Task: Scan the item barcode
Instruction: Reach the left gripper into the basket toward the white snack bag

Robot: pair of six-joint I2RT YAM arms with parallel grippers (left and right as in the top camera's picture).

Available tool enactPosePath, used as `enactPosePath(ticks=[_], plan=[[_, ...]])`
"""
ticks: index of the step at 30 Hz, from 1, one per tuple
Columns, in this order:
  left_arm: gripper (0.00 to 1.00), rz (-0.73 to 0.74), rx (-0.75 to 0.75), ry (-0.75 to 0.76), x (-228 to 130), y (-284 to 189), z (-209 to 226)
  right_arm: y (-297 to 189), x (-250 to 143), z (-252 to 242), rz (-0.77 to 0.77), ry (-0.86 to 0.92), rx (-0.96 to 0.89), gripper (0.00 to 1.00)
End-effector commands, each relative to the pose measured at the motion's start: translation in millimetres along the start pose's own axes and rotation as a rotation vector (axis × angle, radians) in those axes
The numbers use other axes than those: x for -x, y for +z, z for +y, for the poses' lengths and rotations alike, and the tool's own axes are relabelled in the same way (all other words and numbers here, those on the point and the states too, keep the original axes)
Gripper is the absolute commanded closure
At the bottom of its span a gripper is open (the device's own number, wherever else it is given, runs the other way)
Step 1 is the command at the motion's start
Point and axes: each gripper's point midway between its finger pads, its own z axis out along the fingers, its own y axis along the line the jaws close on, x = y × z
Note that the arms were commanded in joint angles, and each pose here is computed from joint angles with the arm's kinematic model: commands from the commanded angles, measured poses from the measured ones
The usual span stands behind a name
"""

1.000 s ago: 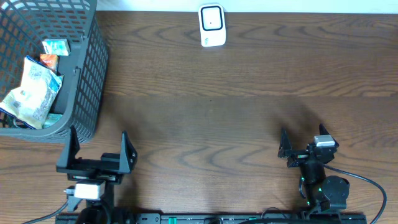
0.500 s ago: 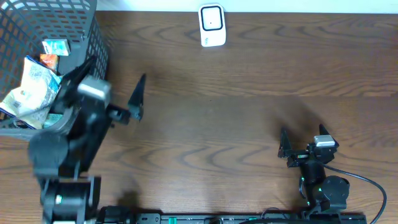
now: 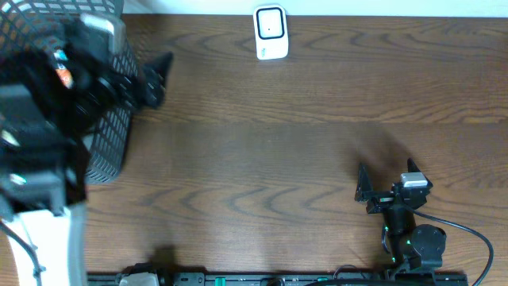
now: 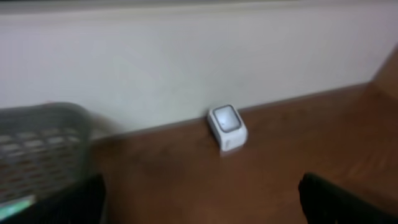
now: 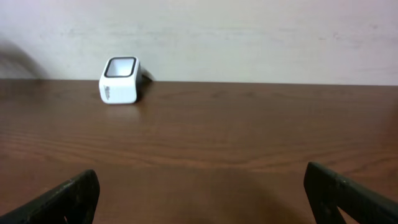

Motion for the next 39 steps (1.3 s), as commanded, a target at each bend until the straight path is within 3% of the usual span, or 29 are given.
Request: enactPosePath(ticks=[1, 5, 9, 18, 24, 29, 35, 39], plan=[[0.02, 0.03, 0.037, 0.054, 25.0, -3.5, 19.5, -0.2, -0.2, 2.2, 0.0, -0.012, 0.01, 0.01], [0.02, 0.031, 0.098, 0.058, 32.0, 7.4, 47.2, -0.2, -0.3, 2.2, 0.0, -0.012, 0.01, 0.01], [0.02, -0.014, 0.48, -0.097, 41.1, -5.7, 129.2, -0.2, -0.3, 2.2, 0.0, -0.012, 0.01, 0.01], [0.02, 0.025, 0.795, -0.186, 31.6, -41.0, 238.8, -0.2, -0.3, 2.2, 0.0, -0.012, 0.01, 0.01], [0.02, 0.118, 0.848, -0.256, -8.5, -35.9, 284.9, -0.2, -0.3, 2.2, 0.0, -0.012, 0.01, 0.01], [0.02, 0.242, 0.816, -0.308, -46.5, -18.6, 290.1, -0.2, -0.2, 2.2, 0.0, -0.012, 0.01, 0.01], [0.02, 0.486, 0.708, -0.163, -103.1, 8.3, 297.8, -0.2, -0.3, 2.2, 0.0, -0.012, 0.01, 0.01], [0.02, 0.652, 0.717, -0.131, -148.7, 19.5, 316.9, -0.2, -0.3, 2.2, 0.0, -0.012, 0.01, 0.01]])
